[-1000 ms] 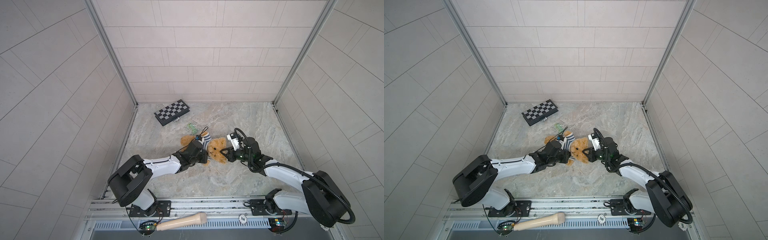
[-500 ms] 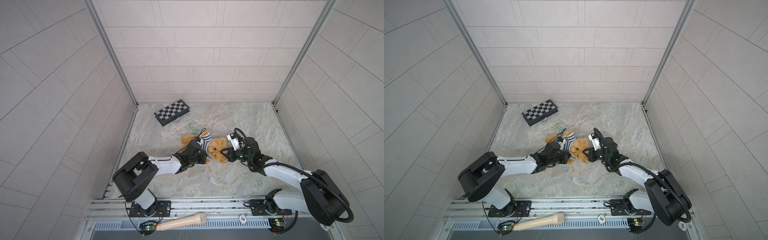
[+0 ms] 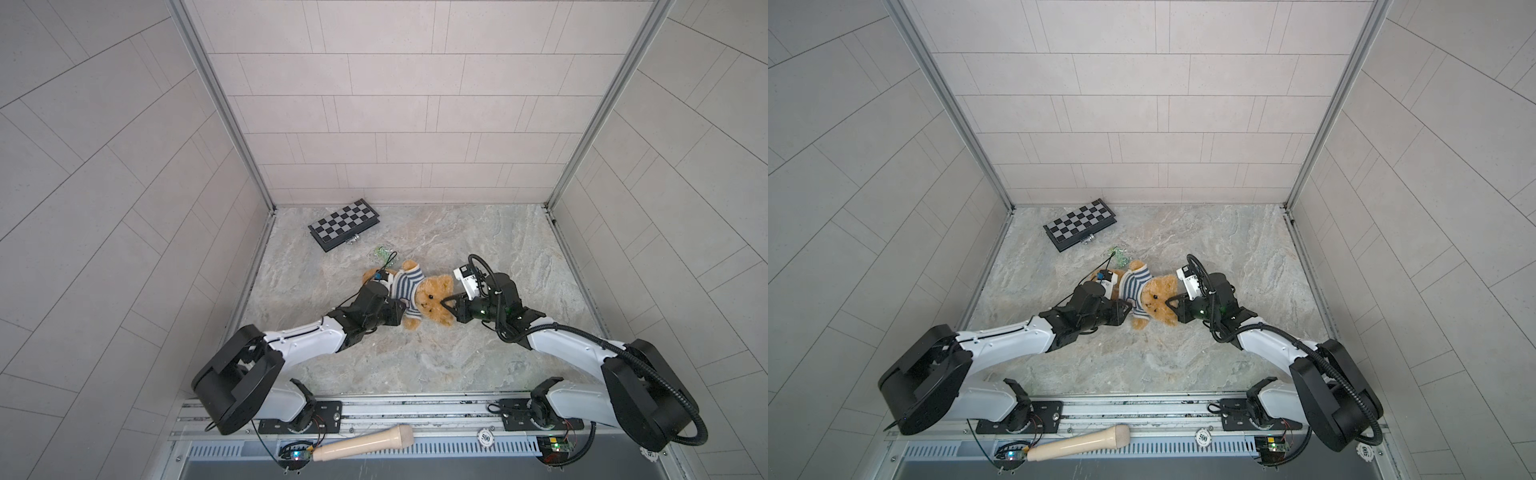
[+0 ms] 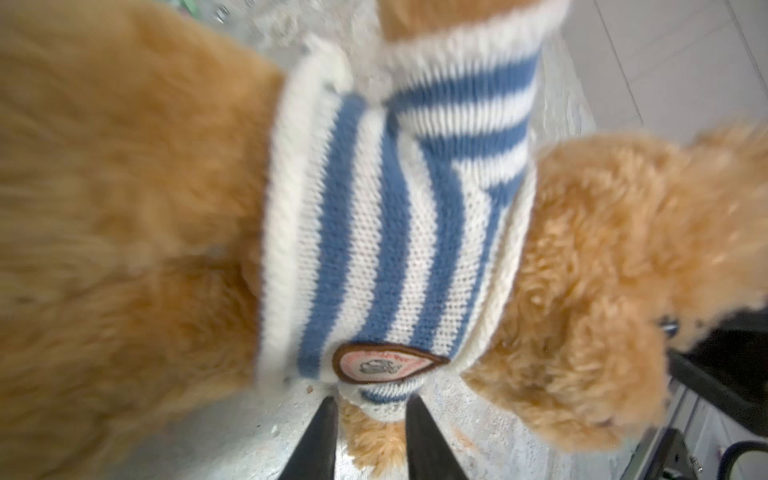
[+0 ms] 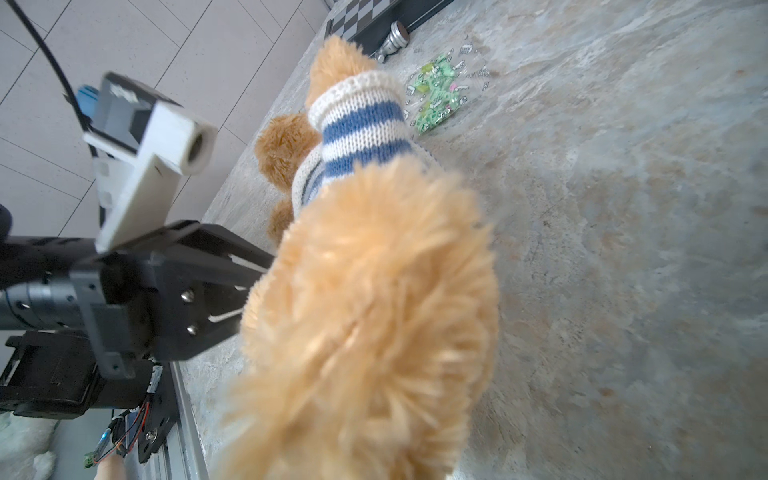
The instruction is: Dress the teddy bear
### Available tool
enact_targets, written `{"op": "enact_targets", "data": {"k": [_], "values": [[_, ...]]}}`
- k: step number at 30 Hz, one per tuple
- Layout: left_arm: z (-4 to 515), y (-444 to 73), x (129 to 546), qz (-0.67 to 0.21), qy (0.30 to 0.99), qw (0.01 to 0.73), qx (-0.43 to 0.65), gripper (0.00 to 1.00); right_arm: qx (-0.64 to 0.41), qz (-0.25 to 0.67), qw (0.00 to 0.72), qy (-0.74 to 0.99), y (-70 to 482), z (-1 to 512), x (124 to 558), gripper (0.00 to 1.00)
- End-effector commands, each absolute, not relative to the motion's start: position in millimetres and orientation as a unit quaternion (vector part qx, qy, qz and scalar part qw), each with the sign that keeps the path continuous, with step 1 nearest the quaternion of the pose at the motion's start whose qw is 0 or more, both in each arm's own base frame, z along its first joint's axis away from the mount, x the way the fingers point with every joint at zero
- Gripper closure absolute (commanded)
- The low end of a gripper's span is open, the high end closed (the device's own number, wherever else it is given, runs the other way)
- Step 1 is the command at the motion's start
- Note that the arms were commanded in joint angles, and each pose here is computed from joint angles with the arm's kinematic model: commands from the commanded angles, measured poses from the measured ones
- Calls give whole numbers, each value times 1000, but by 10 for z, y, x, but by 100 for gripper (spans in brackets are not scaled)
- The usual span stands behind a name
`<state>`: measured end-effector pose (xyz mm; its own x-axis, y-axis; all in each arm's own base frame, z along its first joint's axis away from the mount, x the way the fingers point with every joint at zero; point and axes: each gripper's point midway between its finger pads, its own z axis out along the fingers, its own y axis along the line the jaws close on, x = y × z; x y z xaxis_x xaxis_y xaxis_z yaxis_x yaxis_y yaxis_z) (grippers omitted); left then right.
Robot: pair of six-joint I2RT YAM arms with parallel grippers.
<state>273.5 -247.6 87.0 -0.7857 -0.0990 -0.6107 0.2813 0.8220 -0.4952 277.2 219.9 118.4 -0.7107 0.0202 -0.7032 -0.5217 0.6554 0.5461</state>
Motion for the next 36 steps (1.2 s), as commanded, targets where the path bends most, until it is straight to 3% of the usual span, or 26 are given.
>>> {"op": "enact_targets", "data": {"k": [1, 13, 22, 36], "values": [[986, -2300, 2733, -255, 905, 334, 74, 62, -168, 388, 357, 833, 2219, 1314, 2765, 100], [1304, -1805, 3332, -206, 902, 378, 39, 59, -180, 384, 343, 838, 2239, 1298, 2756, 100], [1136, -1762, 3617, -189, 914, 358, 35, 57, -177, 381, 348, 838, 2227, 1327, 2768, 99], [905, -1807, 3650, -189, 922, 336, 37, 58, -155, 351, 353, 853, 2134, 1317, 2895, 73]]}}
